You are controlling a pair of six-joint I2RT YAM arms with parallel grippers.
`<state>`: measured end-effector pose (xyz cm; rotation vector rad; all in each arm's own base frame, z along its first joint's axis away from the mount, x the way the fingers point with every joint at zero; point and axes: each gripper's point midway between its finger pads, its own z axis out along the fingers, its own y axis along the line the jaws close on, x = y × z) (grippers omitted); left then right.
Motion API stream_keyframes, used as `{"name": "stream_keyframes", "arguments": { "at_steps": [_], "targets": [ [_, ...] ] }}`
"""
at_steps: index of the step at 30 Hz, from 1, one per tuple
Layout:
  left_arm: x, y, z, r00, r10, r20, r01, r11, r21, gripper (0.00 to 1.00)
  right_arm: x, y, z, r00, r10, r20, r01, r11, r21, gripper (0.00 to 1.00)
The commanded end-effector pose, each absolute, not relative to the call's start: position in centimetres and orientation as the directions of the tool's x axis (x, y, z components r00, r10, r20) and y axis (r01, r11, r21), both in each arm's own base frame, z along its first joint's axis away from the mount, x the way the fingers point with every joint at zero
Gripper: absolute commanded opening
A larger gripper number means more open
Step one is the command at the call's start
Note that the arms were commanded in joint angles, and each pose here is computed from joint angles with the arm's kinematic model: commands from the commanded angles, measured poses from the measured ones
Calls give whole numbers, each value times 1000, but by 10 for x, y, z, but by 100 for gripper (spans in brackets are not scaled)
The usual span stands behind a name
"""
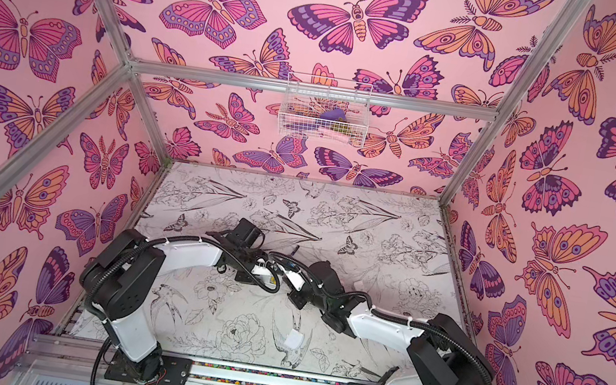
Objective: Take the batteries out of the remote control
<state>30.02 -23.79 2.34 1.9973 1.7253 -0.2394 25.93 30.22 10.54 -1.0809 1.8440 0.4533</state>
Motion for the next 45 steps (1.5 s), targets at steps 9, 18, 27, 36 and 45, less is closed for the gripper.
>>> {"name": "stream_keyframes", "arguments": {
  "at_steps": [9,18,27,36,45],
  "targets": [
    [273,-219,14,138,921,-364,986,-93,139,39,280,263,120,-255,-397,-882,-718,689,-103,0],
    [356,-214,56,196,948,-252,831,-24,556,0,291,245,120,-456,-233,-859,-602,792,104,0],
    [415,-237,121,467,884,-37,238,-85,968,0,326,253,136,-616,-75,-784,-449,851,271,0],
    [403,-235,108,482,862,157,-14,-172,985,0,366,264,151,-686,-56,-725,-366,888,278,0],
    [378,-248,105,576,781,244,-69,-251,966,0,384,294,145,-778,-247,-578,-479,829,291,0]
  ]
}}
